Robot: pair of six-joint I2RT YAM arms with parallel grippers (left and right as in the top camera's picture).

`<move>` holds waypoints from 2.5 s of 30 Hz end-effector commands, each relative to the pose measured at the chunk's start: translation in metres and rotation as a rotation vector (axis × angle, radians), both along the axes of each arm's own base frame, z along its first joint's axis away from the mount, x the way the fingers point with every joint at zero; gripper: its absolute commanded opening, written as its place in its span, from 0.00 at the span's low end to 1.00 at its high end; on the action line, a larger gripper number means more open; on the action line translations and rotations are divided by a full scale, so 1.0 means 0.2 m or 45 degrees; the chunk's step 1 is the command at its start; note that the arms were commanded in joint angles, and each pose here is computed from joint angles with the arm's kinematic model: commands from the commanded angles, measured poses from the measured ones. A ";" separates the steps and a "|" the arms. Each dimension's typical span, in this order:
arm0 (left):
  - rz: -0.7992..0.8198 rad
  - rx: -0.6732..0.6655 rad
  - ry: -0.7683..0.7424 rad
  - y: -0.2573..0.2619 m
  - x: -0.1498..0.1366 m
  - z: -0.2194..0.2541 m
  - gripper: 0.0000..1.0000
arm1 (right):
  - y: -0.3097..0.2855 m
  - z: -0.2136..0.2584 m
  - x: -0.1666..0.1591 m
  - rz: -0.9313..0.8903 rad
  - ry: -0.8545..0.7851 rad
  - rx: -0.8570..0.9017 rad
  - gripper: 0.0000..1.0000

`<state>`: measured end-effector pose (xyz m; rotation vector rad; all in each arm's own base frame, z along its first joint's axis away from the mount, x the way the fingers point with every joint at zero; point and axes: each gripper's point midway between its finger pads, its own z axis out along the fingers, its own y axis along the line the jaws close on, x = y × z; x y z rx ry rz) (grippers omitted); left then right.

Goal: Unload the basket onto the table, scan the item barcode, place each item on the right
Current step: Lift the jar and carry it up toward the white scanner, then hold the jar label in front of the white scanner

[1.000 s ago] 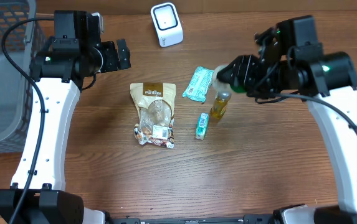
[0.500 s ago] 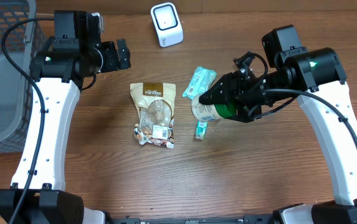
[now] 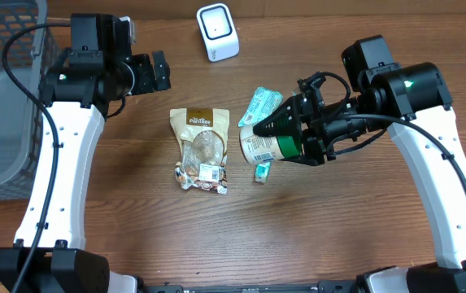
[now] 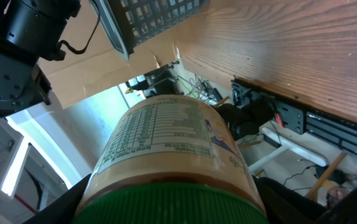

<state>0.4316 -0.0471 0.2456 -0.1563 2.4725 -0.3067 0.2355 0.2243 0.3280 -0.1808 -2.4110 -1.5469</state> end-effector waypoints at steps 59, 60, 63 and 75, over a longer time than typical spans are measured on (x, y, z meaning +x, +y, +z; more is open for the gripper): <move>-0.024 0.023 -0.023 0.00 0.01 0.02 1.00 | 0.32 -0.69 2.05 -0.532 -1.930 -0.699 0.06; -0.024 0.023 -0.023 0.00 0.01 0.02 1.00 | 0.33 -0.70 2.06 -0.540 -1.940 -0.693 0.07; -0.024 0.023 -0.023 0.00 0.01 0.02 1.00 | 0.33 -0.74 2.08 -0.559 -1.966 -0.679 0.08; -0.024 0.023 -0.023 0.00 0.01 0.02 0.99 | 0.35 -0.81 2.12 -0.610 -2.032 -0.642 0.11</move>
